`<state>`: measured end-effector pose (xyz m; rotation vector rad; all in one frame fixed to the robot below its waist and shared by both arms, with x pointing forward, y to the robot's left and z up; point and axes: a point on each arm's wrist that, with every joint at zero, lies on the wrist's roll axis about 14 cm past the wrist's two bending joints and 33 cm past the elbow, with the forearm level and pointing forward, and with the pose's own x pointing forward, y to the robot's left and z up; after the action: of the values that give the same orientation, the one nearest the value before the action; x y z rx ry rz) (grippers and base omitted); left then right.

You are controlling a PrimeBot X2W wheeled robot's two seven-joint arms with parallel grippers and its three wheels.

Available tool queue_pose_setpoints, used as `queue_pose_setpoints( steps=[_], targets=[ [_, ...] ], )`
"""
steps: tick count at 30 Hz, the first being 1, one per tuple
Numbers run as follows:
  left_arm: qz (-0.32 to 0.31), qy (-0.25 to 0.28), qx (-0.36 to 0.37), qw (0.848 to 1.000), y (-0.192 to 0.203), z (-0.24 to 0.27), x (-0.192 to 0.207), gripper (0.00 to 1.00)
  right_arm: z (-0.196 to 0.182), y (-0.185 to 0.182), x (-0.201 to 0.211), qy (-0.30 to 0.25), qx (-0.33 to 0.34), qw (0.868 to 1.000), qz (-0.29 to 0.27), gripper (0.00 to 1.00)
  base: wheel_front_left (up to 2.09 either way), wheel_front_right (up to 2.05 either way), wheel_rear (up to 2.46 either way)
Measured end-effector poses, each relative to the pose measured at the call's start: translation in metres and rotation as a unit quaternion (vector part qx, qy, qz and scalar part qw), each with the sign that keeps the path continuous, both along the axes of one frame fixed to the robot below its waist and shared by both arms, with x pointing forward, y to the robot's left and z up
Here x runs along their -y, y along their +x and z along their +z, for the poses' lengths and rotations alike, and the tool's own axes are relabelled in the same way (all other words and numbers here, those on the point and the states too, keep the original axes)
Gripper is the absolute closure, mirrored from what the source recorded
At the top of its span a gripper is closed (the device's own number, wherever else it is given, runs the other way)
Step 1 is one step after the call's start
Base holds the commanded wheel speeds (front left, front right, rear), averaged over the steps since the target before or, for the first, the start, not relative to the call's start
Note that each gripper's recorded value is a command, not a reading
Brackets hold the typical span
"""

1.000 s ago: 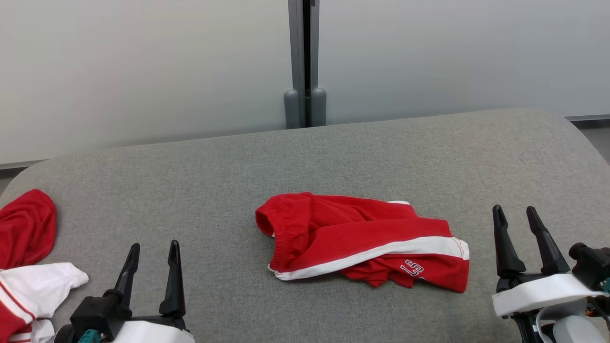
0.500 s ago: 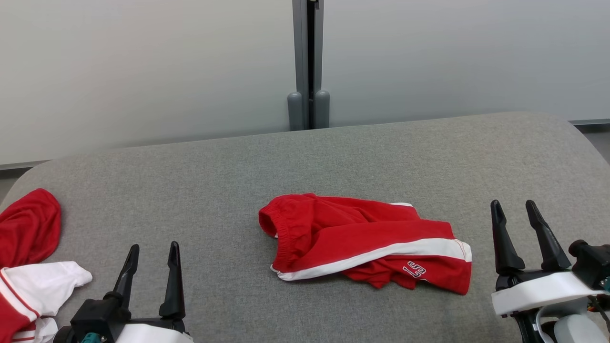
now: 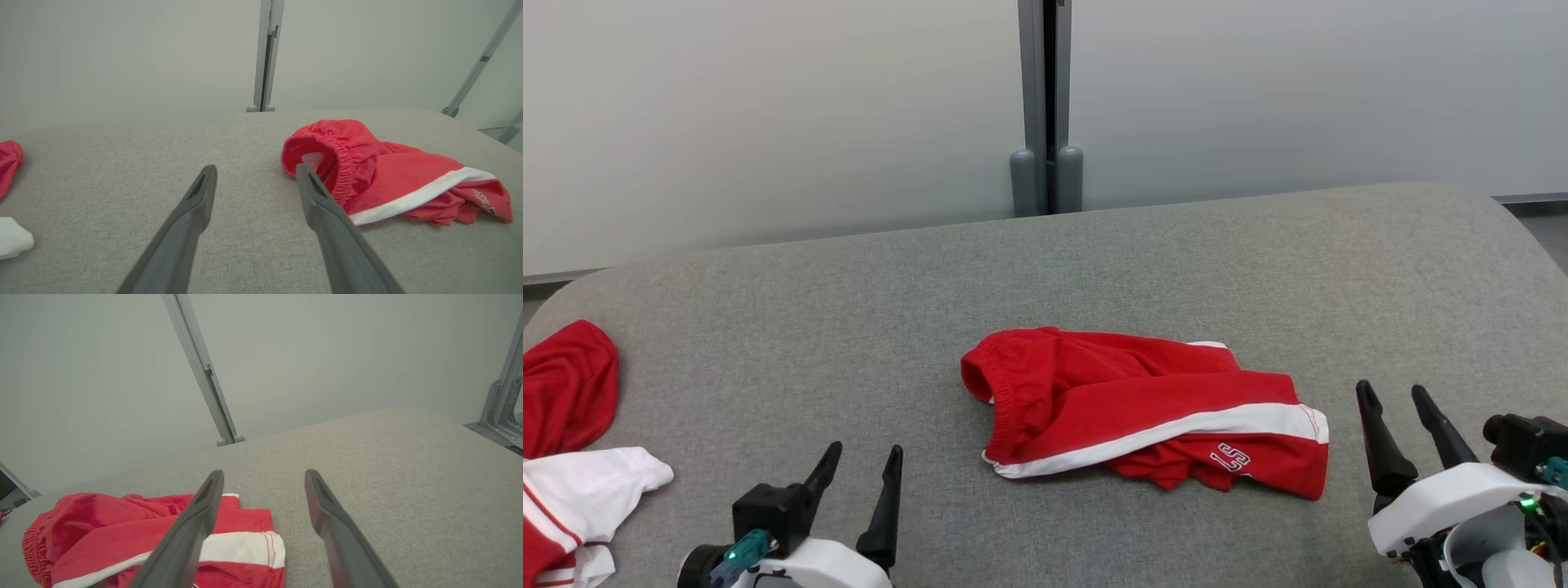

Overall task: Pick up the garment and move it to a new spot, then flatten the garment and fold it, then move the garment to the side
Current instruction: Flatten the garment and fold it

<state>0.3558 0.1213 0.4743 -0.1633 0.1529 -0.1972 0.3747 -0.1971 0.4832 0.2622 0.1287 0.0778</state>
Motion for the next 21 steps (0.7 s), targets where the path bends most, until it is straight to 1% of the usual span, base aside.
queue_pose_setpoints(
  steps=[4,5,9,13,16,21],
  targets=[
    [-0.048,0.003,-0.047,0.998,0.0,-0.019,0.021,0.0,-0.028,-0.001,0.008,0.015,-0.083,0.996,-0.002,0.0,0.0,0.0,0.0],
    [-0.048,0.003,-0.047,0.998,0.0,-0.019,0.021,0.0,-0.028,-0.001,0.008,0.015,-0.083,0.996,-0.002,0.0,0.0,0.0,0.0],
    [-0.088,0.007,-0.089,0.992,0.0,-0.039,0.038,0.0,-0.049,0.001,0.01,0.031,-0.148,0.989,0.003,0.0,0.0,0.0,0.0],
    [-0.128,0.015,-0.119,0.984,0.006,-0.054,0.056,0.0,-0.061,0.012,0.003,0.05,-0.185,0.981,0.017,0.0,0.0,0.0,0.0],
    [-0.146,0.016,-0.127,0.981,0.013,-0.059,0.065,0.0,-0.07,0.017,0.0,0.063,-0.206,0.976,0.022,0.0,0.0,0.0,0.0],
    [-0.166,0.02,-0.145,0.975,0.021,-0.069,0.075,0.0,-0.086,0.024,-0.006,0.068,-0.239,0.968,0.035,0.0,0.0,0.0,0.0]
  ],
)
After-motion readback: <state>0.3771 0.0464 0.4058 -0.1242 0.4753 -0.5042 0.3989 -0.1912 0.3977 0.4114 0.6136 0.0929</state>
